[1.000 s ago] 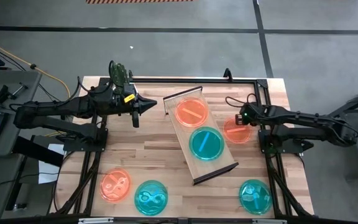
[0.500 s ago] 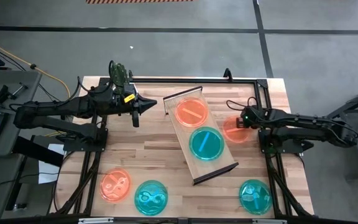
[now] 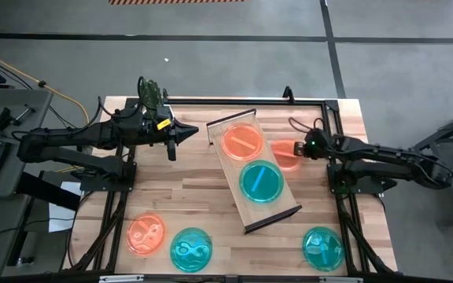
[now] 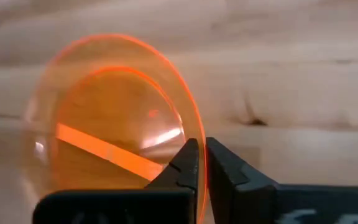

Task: Place and stack plates onto a shelf
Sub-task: Stack the top orange plate on top of the orange plate on the shelf

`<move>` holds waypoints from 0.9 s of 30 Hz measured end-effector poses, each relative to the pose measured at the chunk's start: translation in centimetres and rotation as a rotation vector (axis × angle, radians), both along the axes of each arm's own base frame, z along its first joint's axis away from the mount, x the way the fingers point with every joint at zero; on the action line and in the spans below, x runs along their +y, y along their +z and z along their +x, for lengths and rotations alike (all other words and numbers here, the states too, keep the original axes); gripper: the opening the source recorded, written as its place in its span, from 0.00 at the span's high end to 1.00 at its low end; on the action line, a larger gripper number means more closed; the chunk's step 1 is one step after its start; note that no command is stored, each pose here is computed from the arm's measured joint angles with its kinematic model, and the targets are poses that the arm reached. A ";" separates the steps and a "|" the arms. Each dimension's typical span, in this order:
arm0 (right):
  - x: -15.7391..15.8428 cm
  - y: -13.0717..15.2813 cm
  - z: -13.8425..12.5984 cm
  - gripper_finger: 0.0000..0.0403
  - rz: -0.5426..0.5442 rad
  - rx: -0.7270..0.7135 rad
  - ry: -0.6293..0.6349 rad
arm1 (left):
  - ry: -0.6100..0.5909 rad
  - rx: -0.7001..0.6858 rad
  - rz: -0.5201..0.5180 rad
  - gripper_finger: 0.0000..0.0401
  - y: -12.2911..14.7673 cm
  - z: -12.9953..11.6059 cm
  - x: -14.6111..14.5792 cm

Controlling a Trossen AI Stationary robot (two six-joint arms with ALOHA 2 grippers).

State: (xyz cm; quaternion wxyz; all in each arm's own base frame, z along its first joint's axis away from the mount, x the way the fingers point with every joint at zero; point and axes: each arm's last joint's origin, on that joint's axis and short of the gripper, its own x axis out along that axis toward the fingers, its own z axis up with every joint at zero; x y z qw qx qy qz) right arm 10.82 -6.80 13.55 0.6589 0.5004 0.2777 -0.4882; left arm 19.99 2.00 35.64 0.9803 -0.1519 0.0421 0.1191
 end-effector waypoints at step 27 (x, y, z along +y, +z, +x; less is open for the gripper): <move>-1.5 7.3 -3.9 1.00 -0.481 -0.618 -0.298 | 0.025 -0.017 -0.005 1.00 0.1 0.0 0.1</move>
